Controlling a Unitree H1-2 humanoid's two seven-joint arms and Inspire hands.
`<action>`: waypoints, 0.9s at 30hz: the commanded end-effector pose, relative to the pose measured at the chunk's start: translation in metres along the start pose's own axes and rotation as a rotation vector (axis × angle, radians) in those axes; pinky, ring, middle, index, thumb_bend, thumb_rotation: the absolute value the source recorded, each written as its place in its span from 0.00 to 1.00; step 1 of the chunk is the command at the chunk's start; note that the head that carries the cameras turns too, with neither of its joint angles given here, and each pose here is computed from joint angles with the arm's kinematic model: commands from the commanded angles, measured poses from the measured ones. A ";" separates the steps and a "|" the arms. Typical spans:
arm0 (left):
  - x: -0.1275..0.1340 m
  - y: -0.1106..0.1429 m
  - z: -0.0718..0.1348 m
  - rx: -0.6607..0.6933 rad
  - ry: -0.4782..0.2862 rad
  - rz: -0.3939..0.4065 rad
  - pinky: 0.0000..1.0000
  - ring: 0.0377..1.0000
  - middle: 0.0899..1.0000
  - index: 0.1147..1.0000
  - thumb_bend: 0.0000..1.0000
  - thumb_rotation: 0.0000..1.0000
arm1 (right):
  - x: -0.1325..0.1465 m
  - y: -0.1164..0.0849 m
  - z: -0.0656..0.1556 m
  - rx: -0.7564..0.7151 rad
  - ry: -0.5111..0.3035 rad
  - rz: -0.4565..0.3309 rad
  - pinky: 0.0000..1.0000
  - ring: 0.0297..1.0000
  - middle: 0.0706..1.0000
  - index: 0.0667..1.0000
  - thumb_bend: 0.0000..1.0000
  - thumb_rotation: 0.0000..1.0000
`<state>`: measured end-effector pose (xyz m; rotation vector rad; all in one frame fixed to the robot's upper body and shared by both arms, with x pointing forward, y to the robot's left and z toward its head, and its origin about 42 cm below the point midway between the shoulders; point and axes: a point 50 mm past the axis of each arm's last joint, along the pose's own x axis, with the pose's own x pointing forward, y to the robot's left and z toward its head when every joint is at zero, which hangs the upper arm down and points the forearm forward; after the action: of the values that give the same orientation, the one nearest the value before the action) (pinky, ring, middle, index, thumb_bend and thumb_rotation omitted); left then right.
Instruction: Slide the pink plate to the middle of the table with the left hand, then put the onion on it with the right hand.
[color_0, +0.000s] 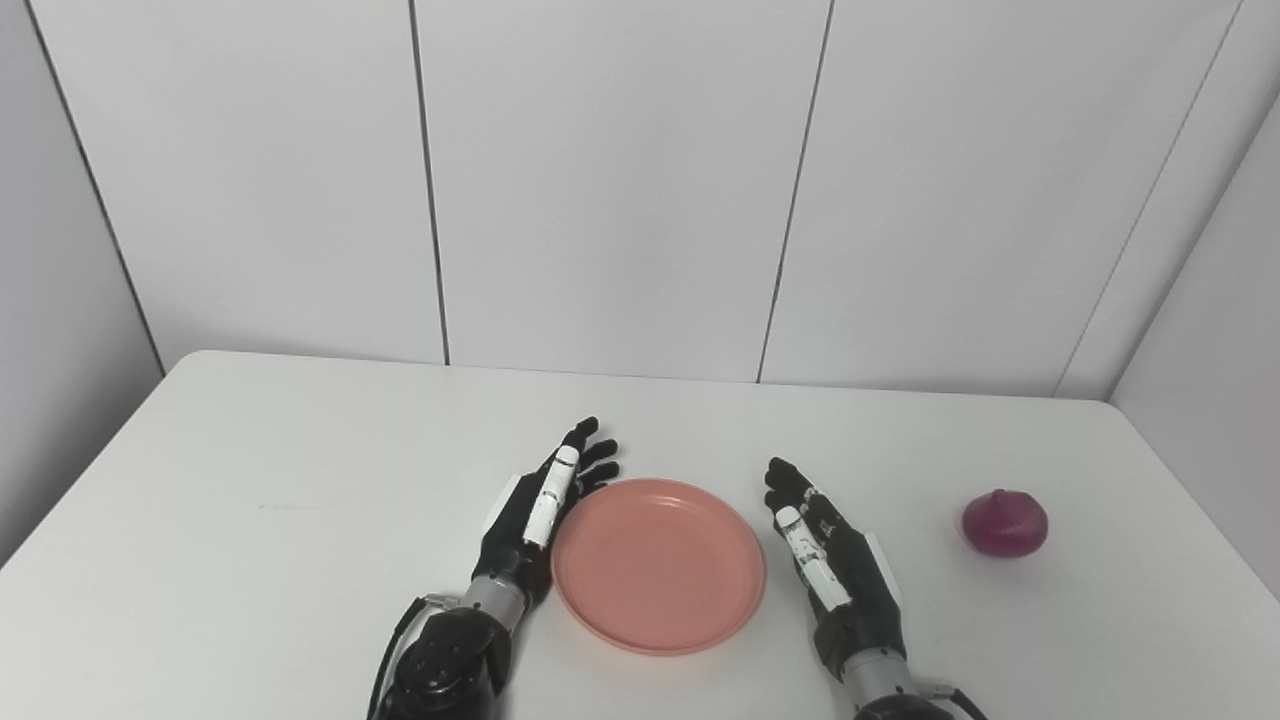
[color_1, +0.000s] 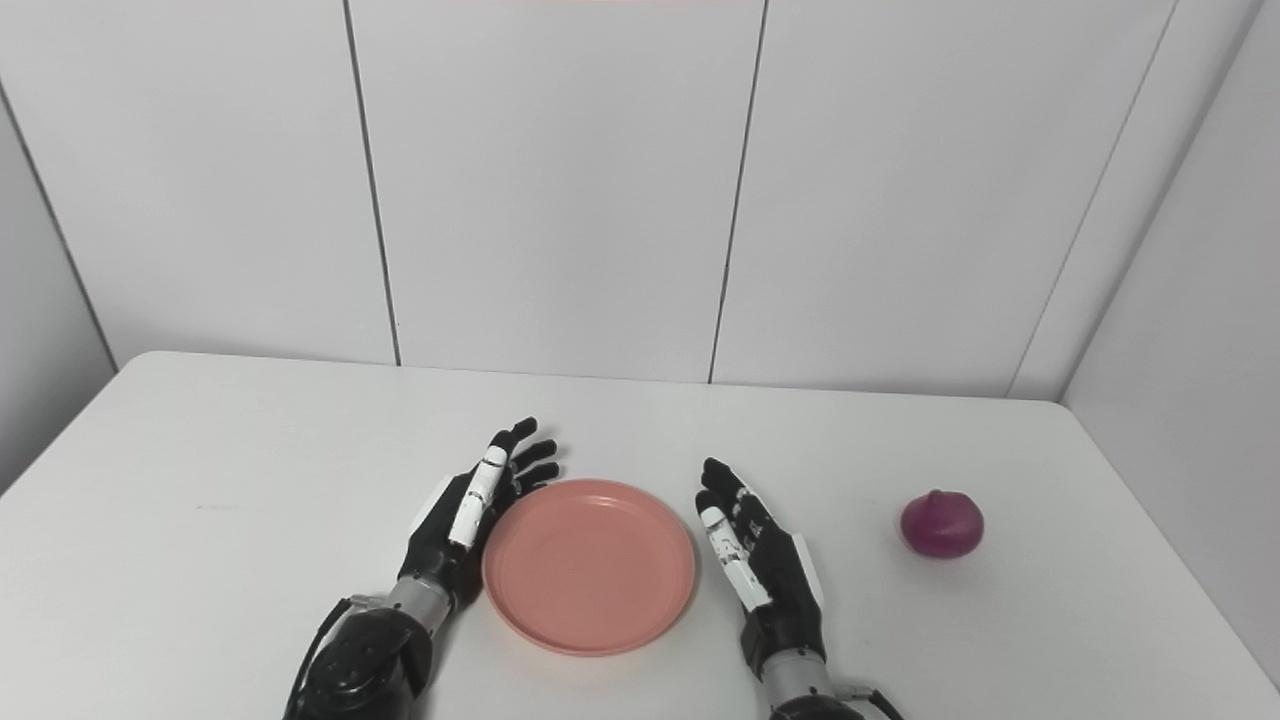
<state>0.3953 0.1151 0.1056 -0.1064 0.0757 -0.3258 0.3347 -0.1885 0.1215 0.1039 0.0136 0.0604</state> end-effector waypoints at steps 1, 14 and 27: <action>-0.004 0.000 -0.010 -0.013 0.051 0.002 0.89 0.87 0.88 0.91 0.53 1.00 | 0.012 0.005 0.024 -0.002 -0.093 0.027 0.99 0.92 0.89 0.86 0.53 0.59; -0.009 0.012 -0.009 0.051 0.049 0.024 0.89 0.88 0.88 0.91 0.52 1.00 | 0.018 -0.008 0.039 -0.040 -0.151 0.080 1.00 1.00 0.97 0.96 0.46 0.73; -0.012 0.032 -0.011 0.060 0.059 0.062 0.87 0.85 0.85 0.88 0.49 1.00 | 0.028 -0.042 0.083 -0.435 -0.299 -0.087 1.00 0.99 0.97 0.97 0.55 0.84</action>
<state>0.3950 0.1268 0.1043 -0.0637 0.0722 -0.3170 0.3541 -0.2354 0.1653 -0.2679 -0.1504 -0.0146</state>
